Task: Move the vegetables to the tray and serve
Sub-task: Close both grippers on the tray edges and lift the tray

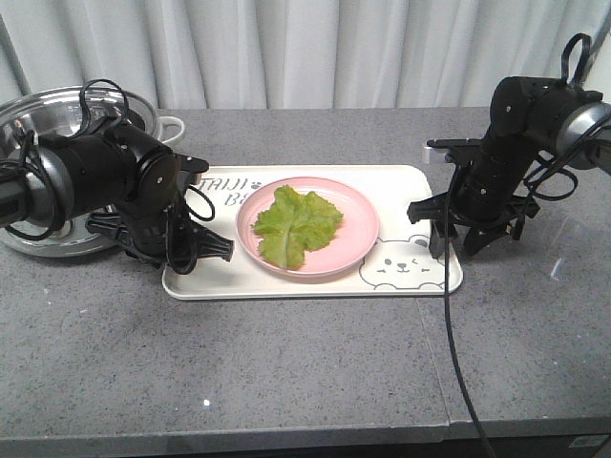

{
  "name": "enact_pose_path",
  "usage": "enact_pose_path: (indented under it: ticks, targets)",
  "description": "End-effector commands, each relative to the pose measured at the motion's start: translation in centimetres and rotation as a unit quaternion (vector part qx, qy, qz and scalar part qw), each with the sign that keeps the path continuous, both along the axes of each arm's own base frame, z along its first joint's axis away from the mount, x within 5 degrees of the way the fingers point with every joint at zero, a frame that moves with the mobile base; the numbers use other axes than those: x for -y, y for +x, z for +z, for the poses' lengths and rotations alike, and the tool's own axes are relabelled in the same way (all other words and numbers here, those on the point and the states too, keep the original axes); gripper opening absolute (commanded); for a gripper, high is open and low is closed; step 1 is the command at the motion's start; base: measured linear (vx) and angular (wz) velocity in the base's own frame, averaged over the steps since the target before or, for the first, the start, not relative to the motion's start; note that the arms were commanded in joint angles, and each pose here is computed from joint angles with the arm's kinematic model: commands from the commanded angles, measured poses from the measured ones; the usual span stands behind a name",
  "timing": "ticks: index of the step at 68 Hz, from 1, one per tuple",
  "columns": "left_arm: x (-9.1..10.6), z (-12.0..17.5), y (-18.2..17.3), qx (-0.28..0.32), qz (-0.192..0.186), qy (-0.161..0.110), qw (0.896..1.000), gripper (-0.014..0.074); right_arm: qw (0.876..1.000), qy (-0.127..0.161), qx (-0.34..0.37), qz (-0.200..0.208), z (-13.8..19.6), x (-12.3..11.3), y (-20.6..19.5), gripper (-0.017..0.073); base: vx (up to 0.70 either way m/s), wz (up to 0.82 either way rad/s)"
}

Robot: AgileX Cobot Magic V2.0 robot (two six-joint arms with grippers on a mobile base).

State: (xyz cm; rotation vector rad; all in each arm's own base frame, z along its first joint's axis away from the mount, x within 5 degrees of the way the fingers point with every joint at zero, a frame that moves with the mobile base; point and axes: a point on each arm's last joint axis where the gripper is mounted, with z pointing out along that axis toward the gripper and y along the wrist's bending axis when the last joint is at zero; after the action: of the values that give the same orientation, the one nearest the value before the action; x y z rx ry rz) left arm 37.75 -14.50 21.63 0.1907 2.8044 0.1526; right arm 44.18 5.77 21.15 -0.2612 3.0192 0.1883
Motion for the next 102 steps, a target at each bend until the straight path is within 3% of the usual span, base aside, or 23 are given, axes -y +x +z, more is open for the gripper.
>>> enact_pose_path:
  ticks: [1,13,22,40,60,79,102]
  targets:
    - [0.0,1.8,0.0,0.026,-0.001,-0.011,1.000,0.0143,1.000,0.005,0.009,0.002,2.6,0.3,-0.6,0.0276,0.00,0.00]
    - [0.0,1.8,0.0,0.027,-0.001,-0.011,1.000,0.0004,1.000,0.014,0.009,0.012,2.7,0.1,-0.6,0.0096,0.00,0.00]
    - [0.0,1.8,0.0,0.027,-0.001,-0.012,1.000,-0.0008,0.999,0.029,0.009,0.017,2.7,-0.2,-0.7,-0.0017,0.00,0.00]
    - [0.4,2.1,-0.3,0.019,-0.027,-0.033,0.999,-0.0008,0.999,0.031,0.015,0.026,3.1,-0.2,-0.8,-0.0010,0.00,0.00]
    - [1.4,3.9,-0.8,0.042,-0.052,-0.088,0.994,-0.0008,0.999,0.029,0.035,0.028,4.8,0.0,-1.3,-0.0010,0.00,0.00]
    - [3.2,5.8,-1.1,0.060,-0.080,-0.124,0.987,-0.0008,0.998,0.031,0.058,0.008,6.8,1.5,-1.8,-0.0010,0.00,0.00]
    - [5.0,9.5,-1.0,0.103,-0.104,-0.142,0.979,-0.0007,0.996,0.033,0.086,-0.016,9.1,3.7,-2.5,-0.0010,0.00,0.00]
